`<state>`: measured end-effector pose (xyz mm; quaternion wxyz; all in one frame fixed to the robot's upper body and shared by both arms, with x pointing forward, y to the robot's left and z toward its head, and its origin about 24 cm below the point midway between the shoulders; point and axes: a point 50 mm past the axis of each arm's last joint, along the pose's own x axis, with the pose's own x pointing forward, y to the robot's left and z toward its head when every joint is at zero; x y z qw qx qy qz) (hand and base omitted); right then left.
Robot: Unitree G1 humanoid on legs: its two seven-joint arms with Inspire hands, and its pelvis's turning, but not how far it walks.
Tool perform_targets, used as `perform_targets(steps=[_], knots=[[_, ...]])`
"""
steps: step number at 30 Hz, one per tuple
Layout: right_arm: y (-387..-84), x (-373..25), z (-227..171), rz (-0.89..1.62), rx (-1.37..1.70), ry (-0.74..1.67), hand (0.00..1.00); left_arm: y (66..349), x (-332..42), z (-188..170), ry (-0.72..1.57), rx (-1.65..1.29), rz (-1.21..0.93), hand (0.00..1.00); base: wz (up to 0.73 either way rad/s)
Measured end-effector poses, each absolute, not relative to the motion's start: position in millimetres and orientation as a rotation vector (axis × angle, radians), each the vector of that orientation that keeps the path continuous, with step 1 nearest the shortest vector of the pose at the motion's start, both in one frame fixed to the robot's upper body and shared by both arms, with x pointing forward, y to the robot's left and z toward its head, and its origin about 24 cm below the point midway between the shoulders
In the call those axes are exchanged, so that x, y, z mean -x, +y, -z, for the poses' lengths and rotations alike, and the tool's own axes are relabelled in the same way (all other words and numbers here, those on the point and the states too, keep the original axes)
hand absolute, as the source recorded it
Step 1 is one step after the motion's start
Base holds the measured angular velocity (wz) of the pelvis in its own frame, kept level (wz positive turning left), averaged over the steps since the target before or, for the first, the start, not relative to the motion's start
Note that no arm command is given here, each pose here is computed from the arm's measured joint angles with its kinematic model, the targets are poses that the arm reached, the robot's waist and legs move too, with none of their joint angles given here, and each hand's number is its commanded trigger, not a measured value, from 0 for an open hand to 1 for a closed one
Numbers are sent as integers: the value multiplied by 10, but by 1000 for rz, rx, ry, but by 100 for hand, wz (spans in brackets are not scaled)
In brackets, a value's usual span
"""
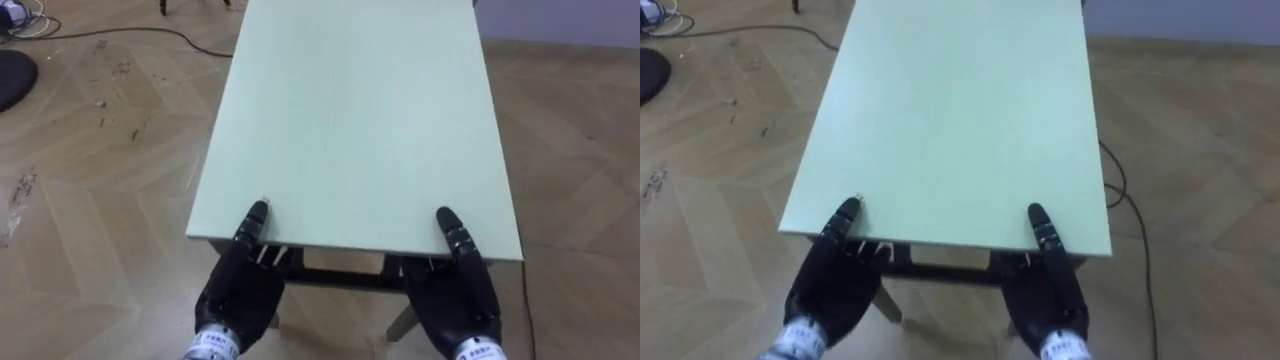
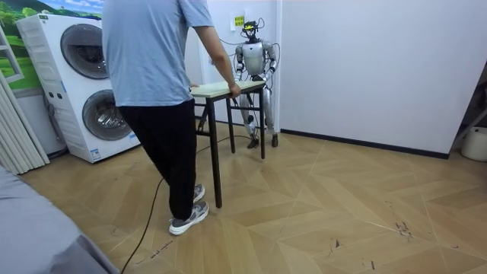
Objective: Move table with human
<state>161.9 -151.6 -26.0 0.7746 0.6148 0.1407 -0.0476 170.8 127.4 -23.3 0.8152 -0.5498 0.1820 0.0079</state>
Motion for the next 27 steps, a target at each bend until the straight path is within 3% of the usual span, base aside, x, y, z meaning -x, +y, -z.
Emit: perform_targets(steps=[23,27], knots=[[-1433,-1729,268,37,-1305,329,100,1271,-1731,339,360,1245,-92,100,-7],[-1520,-1482,392,104,-1325,359,100,1250,-1676,385,434,1206,-73,100,54]])
